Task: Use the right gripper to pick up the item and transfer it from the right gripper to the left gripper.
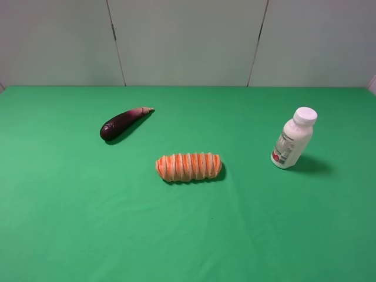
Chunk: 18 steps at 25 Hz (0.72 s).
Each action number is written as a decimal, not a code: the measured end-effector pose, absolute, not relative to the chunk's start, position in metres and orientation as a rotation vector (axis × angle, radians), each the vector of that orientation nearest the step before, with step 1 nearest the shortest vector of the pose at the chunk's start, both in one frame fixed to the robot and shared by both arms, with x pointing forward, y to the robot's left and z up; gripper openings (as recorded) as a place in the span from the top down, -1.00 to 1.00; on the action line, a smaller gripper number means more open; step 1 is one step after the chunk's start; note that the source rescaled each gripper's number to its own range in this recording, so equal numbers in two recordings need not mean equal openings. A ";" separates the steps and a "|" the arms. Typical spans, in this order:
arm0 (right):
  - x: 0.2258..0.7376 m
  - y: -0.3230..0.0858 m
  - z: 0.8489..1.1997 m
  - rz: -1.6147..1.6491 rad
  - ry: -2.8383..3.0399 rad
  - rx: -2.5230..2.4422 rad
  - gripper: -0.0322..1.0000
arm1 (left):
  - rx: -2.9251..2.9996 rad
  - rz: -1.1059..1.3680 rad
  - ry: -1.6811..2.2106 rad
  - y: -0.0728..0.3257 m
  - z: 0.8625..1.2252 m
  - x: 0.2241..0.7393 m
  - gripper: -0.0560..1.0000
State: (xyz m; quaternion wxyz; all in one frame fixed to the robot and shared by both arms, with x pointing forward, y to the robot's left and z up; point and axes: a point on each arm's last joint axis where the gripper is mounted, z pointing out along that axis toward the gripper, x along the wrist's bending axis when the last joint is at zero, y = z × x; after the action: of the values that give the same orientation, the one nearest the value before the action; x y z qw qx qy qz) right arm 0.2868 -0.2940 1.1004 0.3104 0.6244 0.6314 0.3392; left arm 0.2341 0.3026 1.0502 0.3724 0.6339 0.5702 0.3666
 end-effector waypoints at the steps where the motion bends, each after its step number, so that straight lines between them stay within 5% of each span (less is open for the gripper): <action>1: 0.298 -0.295 1.110 0.876 1.683 1.666 -1.00 | 1.624 0.939 1.461 0.303 1.050 0.234 -0.93; 9: 0.391 -0.296 1.127 0.711 1.849 1.813 -1.00 | 1.624 0.939 1.461 0.303 1.050 0.234 -0.93; 18: 0.473 -0.250 1.126 0.541 2.065 1.766 -1.00 | 1.624 0.939 1.461 0.303 1.050 0.234 -0.93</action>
State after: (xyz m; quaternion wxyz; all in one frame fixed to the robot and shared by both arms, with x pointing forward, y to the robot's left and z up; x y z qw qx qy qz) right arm 0.4734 -0.2501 1.1256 0.1843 0.6264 0.7327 0.1920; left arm 0.2341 0.3026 1.0502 0.3724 0.6339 0.5702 0.3666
